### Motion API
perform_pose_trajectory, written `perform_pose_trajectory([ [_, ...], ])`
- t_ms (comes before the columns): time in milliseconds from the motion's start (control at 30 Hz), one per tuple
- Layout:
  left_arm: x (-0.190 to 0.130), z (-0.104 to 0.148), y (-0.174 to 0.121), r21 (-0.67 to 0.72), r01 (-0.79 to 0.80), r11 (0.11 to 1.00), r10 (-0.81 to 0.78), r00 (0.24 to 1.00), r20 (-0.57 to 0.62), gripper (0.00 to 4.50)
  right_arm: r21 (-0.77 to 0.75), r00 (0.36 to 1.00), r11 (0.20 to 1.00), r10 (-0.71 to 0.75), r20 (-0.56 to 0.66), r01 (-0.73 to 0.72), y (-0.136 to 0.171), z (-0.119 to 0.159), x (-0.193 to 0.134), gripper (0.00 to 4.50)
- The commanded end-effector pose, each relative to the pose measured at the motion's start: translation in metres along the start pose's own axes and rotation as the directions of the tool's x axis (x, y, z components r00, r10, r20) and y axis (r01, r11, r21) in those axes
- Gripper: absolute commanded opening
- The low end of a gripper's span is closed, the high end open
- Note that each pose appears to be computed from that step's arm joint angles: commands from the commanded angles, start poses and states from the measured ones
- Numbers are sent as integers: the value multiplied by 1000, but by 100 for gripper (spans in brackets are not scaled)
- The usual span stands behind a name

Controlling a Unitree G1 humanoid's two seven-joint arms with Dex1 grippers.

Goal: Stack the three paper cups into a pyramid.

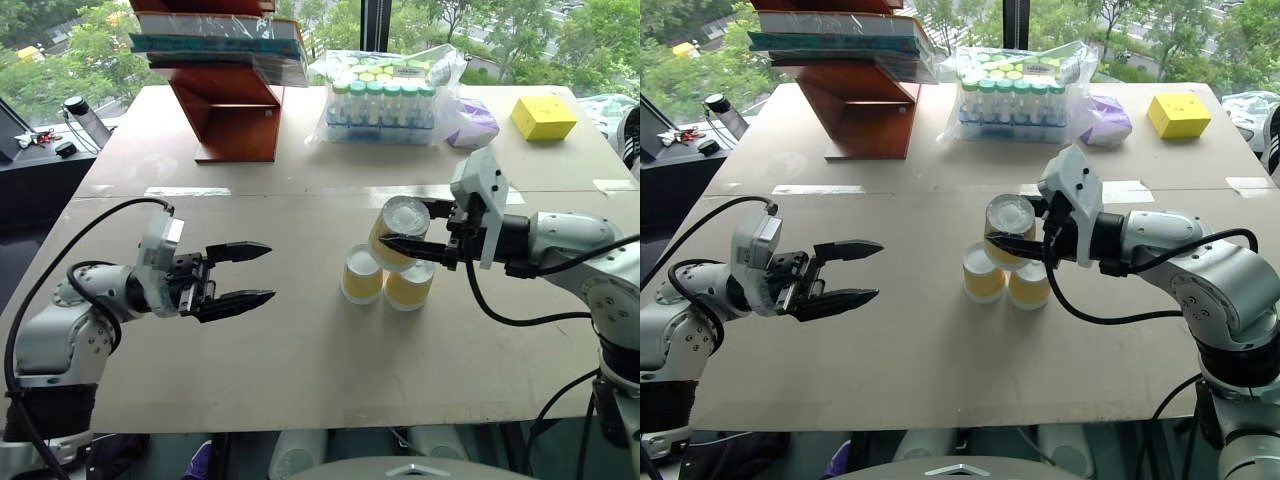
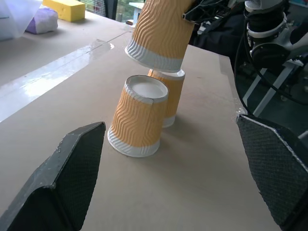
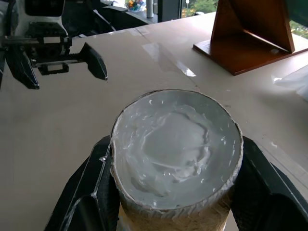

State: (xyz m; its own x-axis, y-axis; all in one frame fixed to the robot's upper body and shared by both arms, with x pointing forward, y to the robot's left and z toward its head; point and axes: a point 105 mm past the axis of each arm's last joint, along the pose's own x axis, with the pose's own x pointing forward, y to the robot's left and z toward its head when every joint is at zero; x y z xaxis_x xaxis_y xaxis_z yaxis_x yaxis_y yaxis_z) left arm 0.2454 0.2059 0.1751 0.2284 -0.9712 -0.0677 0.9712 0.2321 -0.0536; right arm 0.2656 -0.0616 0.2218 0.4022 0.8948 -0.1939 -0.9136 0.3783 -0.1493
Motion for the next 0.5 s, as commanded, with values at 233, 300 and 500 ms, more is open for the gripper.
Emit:
perform_pose_trajectory([
  [233,-2,7,-4,22,28,999,-29,999,20,450,-17,997,1000,14,-80,-15,8,-15,1,323],
  [300,-2,6,-6,15,32,999,-33,999,18,450,-14,997,1000,15,-82,-17,7,-16,-1,403],
  [500,5,5,-7,6,38,999,-38,999,27,450,-78,1000,997,-9,-12,8,3,10,-15,447],
])
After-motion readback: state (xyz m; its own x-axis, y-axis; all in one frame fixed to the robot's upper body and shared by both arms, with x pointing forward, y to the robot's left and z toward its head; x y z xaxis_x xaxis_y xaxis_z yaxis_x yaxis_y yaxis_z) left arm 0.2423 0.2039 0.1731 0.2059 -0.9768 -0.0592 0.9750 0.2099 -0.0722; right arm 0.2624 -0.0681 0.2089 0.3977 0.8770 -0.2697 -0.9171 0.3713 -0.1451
